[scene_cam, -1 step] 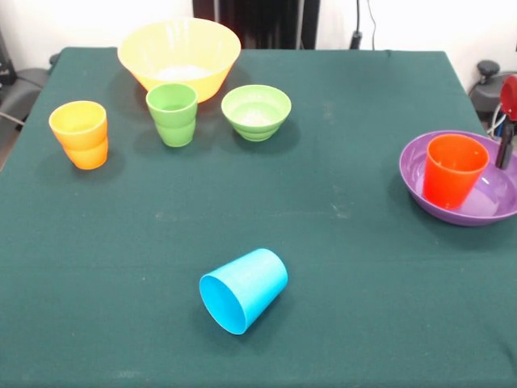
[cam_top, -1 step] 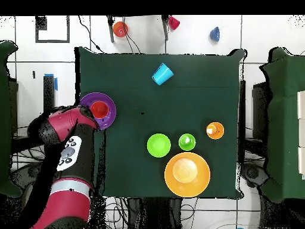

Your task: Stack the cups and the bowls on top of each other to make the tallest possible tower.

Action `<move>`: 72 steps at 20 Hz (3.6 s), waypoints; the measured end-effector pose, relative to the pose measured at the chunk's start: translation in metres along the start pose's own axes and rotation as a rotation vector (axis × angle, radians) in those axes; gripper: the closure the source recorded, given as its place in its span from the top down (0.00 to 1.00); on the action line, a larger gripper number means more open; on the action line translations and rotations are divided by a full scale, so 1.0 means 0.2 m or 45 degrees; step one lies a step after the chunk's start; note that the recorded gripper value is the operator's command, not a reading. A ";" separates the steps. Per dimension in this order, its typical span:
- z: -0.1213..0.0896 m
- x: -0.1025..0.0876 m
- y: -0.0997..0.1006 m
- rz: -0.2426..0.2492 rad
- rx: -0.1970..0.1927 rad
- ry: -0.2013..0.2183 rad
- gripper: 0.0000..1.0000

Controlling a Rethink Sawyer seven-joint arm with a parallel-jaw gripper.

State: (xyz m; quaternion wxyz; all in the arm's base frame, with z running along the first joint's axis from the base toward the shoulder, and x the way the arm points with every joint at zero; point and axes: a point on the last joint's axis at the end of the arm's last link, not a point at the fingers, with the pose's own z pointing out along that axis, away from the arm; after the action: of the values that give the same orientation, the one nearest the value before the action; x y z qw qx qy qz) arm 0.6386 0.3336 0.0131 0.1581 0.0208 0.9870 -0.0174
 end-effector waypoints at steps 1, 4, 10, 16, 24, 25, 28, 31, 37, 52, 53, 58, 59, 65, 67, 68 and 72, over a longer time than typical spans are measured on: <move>0.00 0.00 0.00 0.002 0.000 -0.001 1.00; -0.04 -0.03 -0.03 0.016 -0.001 -0.006 1.00; -0.10 -0.07 -0.04 0.041 -0.008 -0.020 1.00; -0.13 -0.09 -0.02 0.051 -0.017 -0.028 1.00; -0.12 -0.07 -0.01 0.051 -0.018 -0.021 1.00; -0.12 -0.07 -0.01 0.051 -0.017 -0.021 1.00; -0.11 -0.07 -0.02 0.051 -0.011 -0.019 1.00; -0.10 -0.06 -0.04 0.049 0.002 -0.017 1.00; -0.04 -0.06 -0.05 0.043 0.014 -0.024 1.00; 0.15 0.09 -0.09 0.029 0.046 0.047 1.00; 0.15 0.09 -0.09 0.029 0.047 0.047 1.00; 0.15 0.09 -0.09 0.032 0.046 0.048 1.00; 0.16 0.09 -0.09 0.034 0.046 0.049 1.00; 0.19 0.12 -0.09 0.033 0.052 0.064 1.00; 0.19 0.13 -0.09 0.031 0.053 0.067 1.00; 0.19 0.13 -0.09 0.030 0.054 0.067 1.00; 0.18 0.13 -0.09 0.017 0.064 0.060 1.00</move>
State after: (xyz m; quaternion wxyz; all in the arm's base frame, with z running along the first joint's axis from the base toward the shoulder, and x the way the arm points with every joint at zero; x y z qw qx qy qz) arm 0.6238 0.3154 -0.0297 0.1342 0.0319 0.9896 -0.0406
